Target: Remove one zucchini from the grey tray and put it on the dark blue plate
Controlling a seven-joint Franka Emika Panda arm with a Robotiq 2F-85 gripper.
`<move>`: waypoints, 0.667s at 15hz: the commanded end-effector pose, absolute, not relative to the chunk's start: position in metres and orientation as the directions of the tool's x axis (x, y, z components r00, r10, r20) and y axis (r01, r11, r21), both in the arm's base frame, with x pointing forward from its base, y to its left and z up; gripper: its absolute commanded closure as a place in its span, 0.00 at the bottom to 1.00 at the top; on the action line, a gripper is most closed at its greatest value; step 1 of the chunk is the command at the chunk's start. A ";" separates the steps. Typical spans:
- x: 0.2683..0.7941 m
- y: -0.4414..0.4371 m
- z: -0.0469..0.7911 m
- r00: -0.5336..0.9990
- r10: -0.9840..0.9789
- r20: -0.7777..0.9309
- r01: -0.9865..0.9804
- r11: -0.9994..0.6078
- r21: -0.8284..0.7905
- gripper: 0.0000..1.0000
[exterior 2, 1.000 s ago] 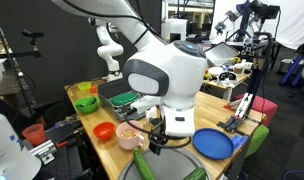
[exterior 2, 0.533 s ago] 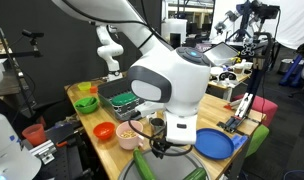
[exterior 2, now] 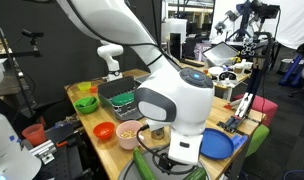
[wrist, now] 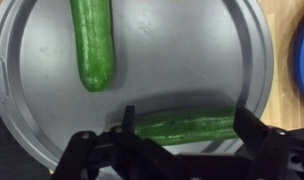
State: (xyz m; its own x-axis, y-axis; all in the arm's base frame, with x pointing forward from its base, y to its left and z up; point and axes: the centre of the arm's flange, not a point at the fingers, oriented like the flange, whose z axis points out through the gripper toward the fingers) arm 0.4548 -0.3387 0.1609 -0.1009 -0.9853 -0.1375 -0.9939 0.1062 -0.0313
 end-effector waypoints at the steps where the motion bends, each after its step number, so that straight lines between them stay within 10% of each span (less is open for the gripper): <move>1: 0.457 -0.350 0.151 -0.170 -0.982 -0.085 -0.984 0.173 -0.034 0.00; 10: 0.455 -0.357 0.145 -0.305 -0.944 -0.125 -0.948 0.314 -0.052 0.00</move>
State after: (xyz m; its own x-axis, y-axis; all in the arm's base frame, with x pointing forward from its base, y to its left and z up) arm 0.4519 -0.3513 0.1478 -0.2365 -0.9664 -0.1005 -0.9705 0.2400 -0.0241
